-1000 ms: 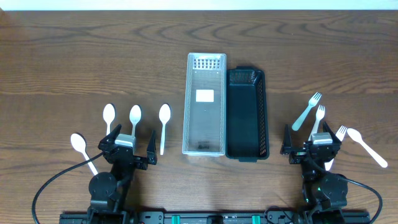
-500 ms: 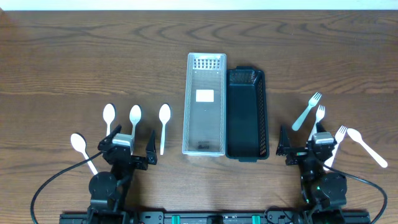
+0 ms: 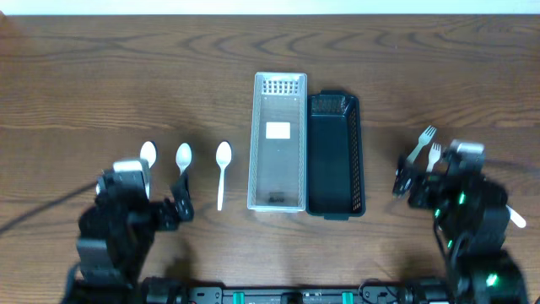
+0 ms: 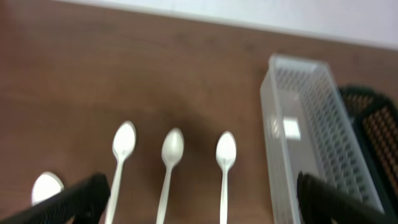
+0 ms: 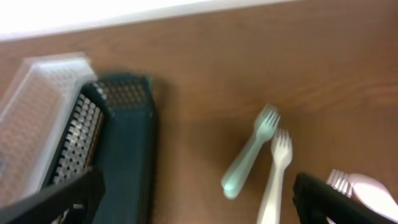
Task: Pack container
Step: 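Move the right gripper to the leftmost white fork and grasp it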
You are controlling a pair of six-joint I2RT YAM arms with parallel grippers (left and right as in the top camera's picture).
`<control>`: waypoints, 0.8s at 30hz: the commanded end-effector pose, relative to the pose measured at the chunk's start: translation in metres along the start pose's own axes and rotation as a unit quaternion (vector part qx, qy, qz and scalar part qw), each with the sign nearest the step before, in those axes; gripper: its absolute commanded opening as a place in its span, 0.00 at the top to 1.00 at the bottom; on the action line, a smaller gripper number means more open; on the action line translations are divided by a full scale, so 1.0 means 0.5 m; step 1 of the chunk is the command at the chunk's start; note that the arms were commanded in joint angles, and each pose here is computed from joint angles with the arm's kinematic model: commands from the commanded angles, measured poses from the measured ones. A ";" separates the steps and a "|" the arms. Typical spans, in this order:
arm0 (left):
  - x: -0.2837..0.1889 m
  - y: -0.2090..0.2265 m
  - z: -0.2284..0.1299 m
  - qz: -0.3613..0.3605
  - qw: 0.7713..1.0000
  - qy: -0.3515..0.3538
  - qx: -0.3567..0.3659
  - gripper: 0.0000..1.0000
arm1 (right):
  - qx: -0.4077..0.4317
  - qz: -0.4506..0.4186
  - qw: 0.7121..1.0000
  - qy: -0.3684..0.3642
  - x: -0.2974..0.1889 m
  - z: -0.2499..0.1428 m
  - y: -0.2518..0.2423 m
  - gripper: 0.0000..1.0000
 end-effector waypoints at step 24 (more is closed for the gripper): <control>0.051 0.012 0.055 0.013 0.991 0.133 0.000 0.02 | 0.105 -0.225 0.931 0.268 0.328 0.000 -0.115 0.01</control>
Point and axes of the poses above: each gripper's point midway between its finger pads, its own x axis out along the fingers, its own y axis along the line the jaws close on, z = x × y, the point moved 1 cm from there along -x, back along the fingers, and after that the axes turned 12 degrees about x, right-handed, at the moved point
